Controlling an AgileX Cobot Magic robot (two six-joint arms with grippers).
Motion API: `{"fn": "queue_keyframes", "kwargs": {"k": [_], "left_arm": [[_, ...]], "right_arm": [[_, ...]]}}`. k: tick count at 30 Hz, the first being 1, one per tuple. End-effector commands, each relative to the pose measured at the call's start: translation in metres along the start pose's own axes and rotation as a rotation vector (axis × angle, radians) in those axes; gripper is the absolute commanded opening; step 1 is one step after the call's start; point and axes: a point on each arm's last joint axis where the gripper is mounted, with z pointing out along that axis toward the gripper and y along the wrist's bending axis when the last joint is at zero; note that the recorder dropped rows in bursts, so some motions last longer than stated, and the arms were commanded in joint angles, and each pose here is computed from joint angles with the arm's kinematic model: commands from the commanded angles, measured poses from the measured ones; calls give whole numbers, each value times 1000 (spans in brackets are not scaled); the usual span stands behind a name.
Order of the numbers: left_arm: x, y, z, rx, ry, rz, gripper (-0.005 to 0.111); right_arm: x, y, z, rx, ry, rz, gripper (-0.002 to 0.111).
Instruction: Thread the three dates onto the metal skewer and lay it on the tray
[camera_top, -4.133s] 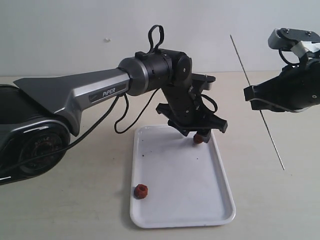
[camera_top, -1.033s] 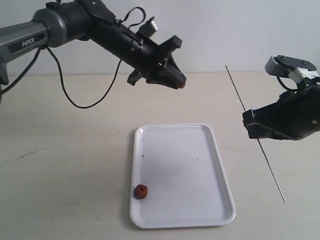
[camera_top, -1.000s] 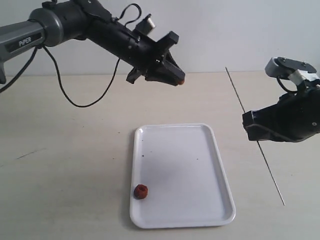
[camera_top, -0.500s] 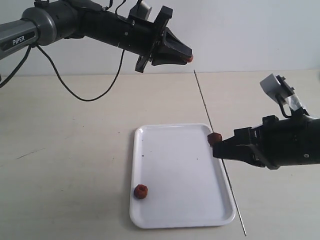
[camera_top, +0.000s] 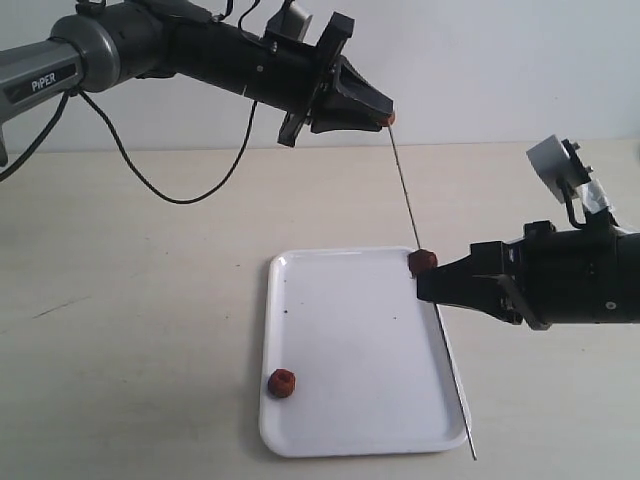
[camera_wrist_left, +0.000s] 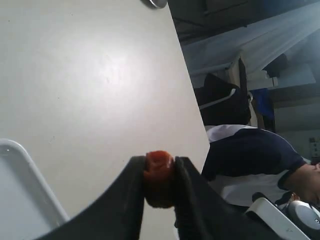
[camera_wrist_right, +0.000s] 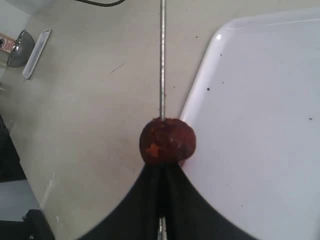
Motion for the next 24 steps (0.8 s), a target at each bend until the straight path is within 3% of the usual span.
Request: {"fn": "queue_keyframes", "kwargs": {"k": [1, 11, 24], "left_arm": [[0, -9, -1, 22, -2, 14, 21], [-2, -16, -2, 99, -28, -16, 21], [-1, -15, 1, 83, -19, 36, 21]], "right_arm": [[0, 0, -2, 3, -14, -12, 0], [-1, -3, -2, 43, -19, -17, 0], [-1, -3, -2, 42, -20, -37, 0]]}}
